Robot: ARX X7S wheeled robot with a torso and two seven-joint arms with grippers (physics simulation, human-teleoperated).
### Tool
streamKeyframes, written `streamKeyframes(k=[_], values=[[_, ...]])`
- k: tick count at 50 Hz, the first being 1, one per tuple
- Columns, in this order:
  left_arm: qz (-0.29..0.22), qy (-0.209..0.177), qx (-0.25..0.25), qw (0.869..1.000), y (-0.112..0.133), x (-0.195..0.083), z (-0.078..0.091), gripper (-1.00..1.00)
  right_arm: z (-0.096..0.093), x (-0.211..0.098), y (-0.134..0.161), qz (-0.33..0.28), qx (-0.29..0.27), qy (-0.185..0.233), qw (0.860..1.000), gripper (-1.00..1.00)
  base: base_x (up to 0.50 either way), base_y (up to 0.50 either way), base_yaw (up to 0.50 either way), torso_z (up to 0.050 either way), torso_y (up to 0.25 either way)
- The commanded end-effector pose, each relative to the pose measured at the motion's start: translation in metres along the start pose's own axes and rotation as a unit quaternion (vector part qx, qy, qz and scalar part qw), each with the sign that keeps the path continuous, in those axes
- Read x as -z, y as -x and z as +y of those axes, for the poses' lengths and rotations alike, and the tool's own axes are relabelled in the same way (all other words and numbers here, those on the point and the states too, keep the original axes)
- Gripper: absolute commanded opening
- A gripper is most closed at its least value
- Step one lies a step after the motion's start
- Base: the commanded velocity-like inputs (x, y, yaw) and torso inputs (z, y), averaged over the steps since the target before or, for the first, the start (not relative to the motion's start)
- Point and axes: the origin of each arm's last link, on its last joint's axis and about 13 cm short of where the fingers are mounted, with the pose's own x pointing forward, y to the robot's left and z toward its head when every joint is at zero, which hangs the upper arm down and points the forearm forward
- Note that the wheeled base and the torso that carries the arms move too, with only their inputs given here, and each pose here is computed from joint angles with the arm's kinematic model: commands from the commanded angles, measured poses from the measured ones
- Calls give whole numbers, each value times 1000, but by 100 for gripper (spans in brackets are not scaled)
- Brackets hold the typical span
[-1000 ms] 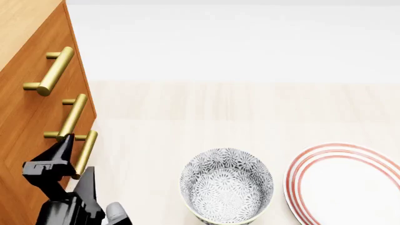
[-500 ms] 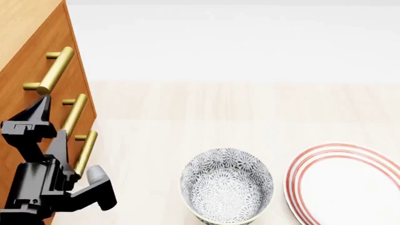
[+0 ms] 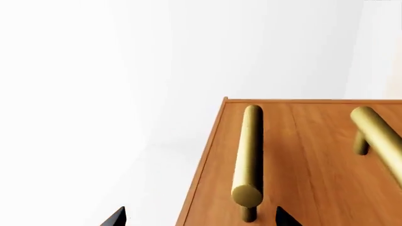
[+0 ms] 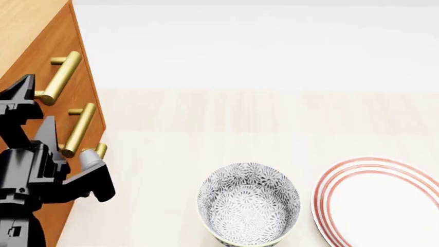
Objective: Open the top drawer of the cabinet.
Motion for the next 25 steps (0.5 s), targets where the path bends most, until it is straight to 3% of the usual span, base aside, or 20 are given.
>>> streamKeyframes(k=[1,25], values=[[-10,0,9,1000,-9,-1,4,100,1,1,1,0,-4,-2,1000,100,0,0,0,0,0],[19,27,26,999,-31,-3,-8,100,2,2,1,3,-12,-11,1000,100,0,0,0,0,0]])
